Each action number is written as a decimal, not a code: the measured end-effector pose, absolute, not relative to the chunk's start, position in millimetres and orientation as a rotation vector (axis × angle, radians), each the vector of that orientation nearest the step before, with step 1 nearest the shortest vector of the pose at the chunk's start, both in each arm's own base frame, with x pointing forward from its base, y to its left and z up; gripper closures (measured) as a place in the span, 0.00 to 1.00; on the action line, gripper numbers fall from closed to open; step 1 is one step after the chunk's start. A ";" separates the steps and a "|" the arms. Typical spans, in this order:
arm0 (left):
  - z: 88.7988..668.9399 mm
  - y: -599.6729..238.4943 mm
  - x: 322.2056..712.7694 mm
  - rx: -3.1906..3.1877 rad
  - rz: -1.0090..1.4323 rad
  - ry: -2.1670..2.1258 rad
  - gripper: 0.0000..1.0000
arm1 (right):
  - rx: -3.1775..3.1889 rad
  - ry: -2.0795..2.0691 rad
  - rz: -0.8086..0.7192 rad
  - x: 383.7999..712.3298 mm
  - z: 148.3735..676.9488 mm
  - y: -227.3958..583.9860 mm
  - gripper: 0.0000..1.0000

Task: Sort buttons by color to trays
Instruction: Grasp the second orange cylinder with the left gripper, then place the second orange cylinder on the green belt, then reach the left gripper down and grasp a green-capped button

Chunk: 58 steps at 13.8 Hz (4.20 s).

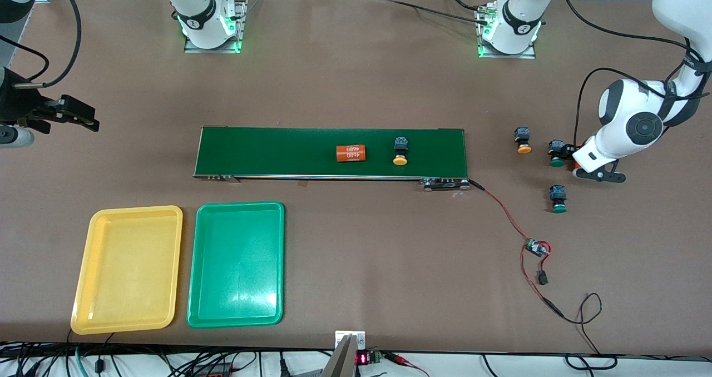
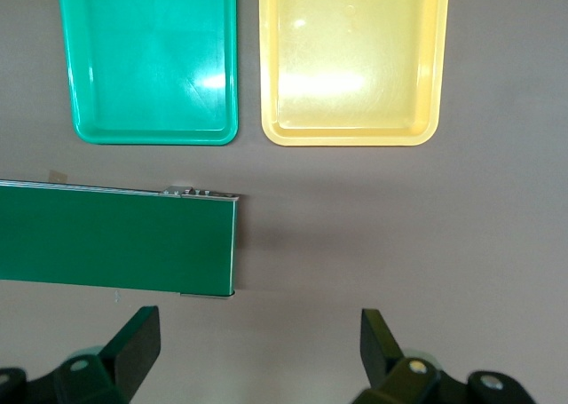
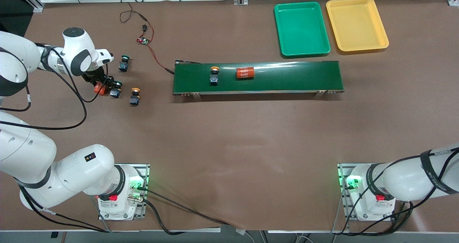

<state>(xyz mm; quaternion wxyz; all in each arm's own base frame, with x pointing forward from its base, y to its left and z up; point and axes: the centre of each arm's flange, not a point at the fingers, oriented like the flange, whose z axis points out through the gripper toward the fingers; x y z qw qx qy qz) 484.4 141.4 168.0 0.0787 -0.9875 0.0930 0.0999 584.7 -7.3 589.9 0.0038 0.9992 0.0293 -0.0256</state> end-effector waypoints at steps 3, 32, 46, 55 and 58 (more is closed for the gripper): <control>184.0 146.6 489.8 -2.937 0.262 0.318 0.49 | 3.132 0.092 -0.080 584.7 590.0 -7.3 0.00; 272.4 -293.3 481.2 -2.224 0.007 2.249 0.28 | 3.130 0.096 -0.091 585.9 586.5 -5.4 0.00; 297.3 -109.2 509.8 -2.952 0.448 0.884 0.00 | 3.130 0.094 -0.090 586.0 586.5 -5.9 0.00; 224.4 -37.3 466.1 -3.053 0.418 0.417 0.00 | 3.130 0.088 -0.062 587.7 588.7 -8.2 0.00; 199.8 -30.1 442.0 -3.081 0.342 0.310 0.00 | 3.130 0.079 -0.052 587.9 590.6 -11.7 0.00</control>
